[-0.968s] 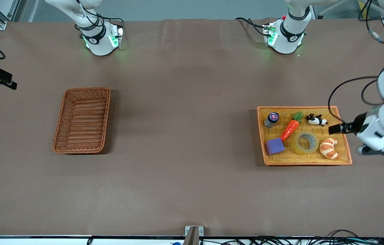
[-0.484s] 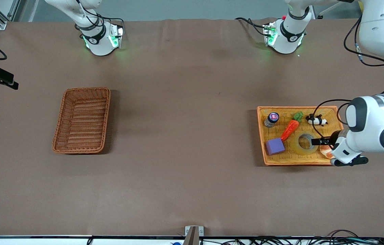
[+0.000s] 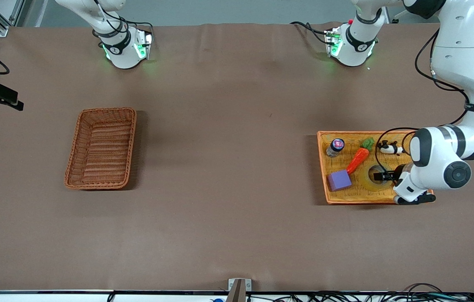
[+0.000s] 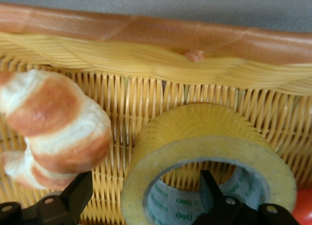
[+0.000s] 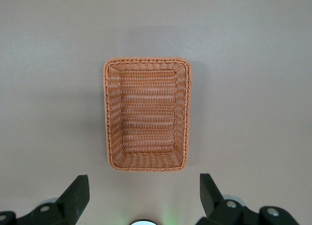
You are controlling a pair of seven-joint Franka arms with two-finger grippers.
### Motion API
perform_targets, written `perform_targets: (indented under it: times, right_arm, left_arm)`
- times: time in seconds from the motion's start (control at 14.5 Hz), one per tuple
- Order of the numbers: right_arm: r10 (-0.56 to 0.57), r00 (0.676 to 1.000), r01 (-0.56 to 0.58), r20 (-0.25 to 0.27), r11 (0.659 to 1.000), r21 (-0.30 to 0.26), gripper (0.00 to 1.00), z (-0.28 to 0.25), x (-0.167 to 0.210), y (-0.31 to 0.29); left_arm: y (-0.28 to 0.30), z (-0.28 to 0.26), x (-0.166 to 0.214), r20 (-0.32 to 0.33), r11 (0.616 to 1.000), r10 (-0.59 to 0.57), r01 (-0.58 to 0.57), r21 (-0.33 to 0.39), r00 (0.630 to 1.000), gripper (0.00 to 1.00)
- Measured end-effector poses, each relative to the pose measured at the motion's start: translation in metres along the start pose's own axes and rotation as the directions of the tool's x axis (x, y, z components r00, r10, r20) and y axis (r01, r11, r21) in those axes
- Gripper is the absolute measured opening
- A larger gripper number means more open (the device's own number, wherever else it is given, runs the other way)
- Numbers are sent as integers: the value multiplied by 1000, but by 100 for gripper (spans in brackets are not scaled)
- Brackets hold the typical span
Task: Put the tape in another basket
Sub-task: 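Lower the left gripper and grasp the yellow tape roll by its rim, then lift the tape roll with the left gripper and carry it toward the table middle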
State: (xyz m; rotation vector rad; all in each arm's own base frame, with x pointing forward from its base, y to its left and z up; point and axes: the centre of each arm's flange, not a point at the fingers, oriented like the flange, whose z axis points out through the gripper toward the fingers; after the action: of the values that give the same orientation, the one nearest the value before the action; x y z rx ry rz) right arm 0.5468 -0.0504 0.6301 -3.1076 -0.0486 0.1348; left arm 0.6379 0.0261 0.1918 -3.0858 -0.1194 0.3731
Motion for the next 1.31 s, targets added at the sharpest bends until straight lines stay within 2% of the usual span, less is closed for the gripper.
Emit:
perform_targets:
  times: [0.21,0.48,0.69,0.9,1.11,1.31]
  right_arm:
    - [0,1000,0,0,1000,0,100,0,0,0]
    - [-2,1000,2,0,1000,0,100,0,0,0]
    - [-9,1000,9,0,1000,1,100,0,0,3]
    - [-7,1000,7,0,1000,1,100,0,-1,7]
    - [-4,1000,4,0,1000,2,100,0,-1,10]
    - [-6,1000,6,0,1000,2,100,0,-1,10]
  left_arm:
    - [0,1,0,-5,1000,1,-1,0,1000,61]
    - [-1,-10,1,-26,1000,-1,1,0,1000,24]
    - [-2,-49,-4,-37,1000,-2,2,-1,999,22]
    - [21,-126,-21,-59,999,34,-35,-12,998,22]
    - [101,-174,-43,-60,992,121,-122,-28,991,22]
    - [198,-184,-61,-80,985,165,-169,-46,983,22]
